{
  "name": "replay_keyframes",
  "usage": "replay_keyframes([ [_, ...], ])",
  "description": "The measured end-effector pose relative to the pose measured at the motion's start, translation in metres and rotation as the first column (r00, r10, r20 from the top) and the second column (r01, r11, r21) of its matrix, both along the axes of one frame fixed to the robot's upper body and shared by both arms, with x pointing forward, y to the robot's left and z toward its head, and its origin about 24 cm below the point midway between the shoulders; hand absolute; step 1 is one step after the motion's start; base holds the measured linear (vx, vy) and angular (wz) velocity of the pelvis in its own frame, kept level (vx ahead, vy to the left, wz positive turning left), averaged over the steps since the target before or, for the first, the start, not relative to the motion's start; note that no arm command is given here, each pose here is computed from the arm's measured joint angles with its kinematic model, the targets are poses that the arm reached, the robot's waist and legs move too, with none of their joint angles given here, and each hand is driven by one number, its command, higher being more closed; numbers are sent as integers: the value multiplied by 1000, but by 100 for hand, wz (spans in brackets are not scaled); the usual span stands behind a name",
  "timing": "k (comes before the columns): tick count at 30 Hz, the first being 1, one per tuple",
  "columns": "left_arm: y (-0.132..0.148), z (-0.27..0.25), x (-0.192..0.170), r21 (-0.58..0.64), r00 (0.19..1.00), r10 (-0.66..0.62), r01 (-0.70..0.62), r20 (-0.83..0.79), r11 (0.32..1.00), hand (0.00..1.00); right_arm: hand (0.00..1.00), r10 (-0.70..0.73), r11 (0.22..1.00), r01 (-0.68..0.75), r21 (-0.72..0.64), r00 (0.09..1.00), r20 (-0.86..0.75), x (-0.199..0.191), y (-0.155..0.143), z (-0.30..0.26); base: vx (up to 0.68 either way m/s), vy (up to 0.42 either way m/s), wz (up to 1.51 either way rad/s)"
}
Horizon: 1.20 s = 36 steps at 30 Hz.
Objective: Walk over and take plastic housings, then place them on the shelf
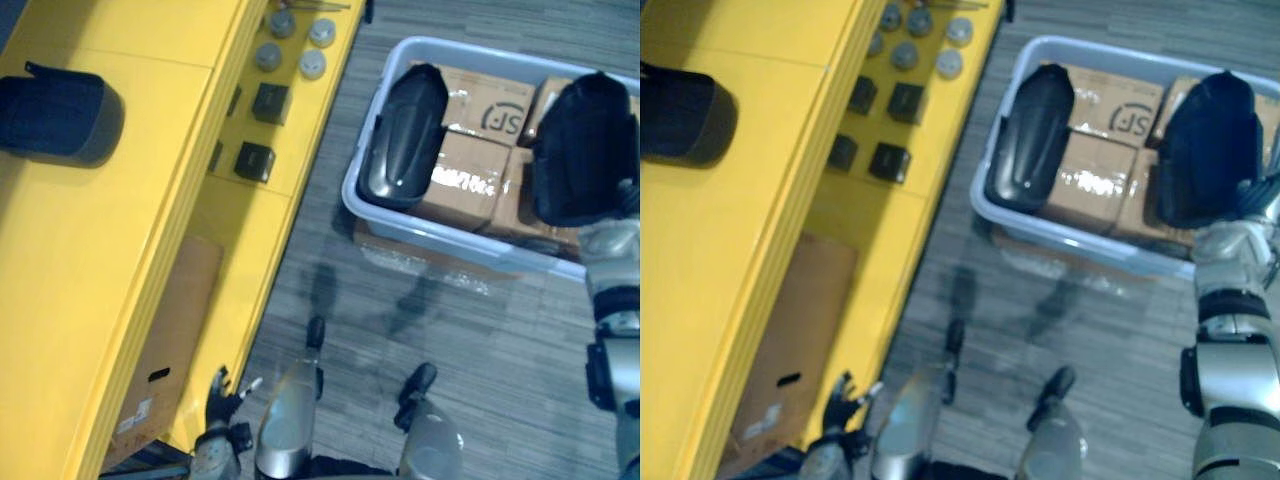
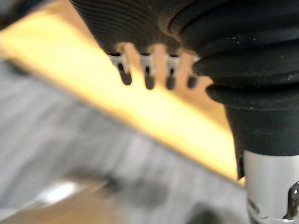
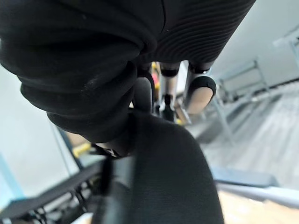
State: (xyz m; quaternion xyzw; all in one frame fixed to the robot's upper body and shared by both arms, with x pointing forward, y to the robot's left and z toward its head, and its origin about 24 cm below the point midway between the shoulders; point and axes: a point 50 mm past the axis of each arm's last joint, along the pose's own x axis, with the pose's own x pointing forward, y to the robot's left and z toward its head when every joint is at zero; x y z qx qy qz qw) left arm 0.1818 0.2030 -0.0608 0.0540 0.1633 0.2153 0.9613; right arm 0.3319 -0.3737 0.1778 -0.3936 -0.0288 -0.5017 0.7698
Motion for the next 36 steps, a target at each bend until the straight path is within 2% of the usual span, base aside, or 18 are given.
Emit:
replay_keyframes([
  [4,12,37,33,116,984,41,-62,172,991,0,100,0,1000,1,-19,999,45,4,15,-10,-31,-8,9],
  [6,13,51,43,132,971,43,-76,234,988,0,100,3,1000,-1,-24,997,81,5,19,-8,-28,-6,8],
  [11,18,78,60,146,939,34,-89,342,985,0,100,29,998,-21,-60,991,132,9,28,0,-24,-6,3],
  [17,7,89,63,126,914,-1,-55,405,991,0,100,49,996,-38,-77,988,146,16,35,10,-6,-2,0],
  [20,-6,93,64,109,899,-56,10,433,994,0,100,72,994,-56,-95,982,175,22,42,23,-47,-7,0],
  [25,-36,104,66,81,850,-208,193,484,978,0,100,87,990,-57,-128,965,246,28,51,48,-39,-7,3],
  [30,-67,123,81,3,748,-379,450,546,893,0,100,131,980,-80,-180,948,290,31,62,64,-18,-1,-6],
  [36,-94,148,103,-3,648,-503,614,572,789,0,100,251,941,-141,-306,900,357,31,87,89,-64,3,-23],
])
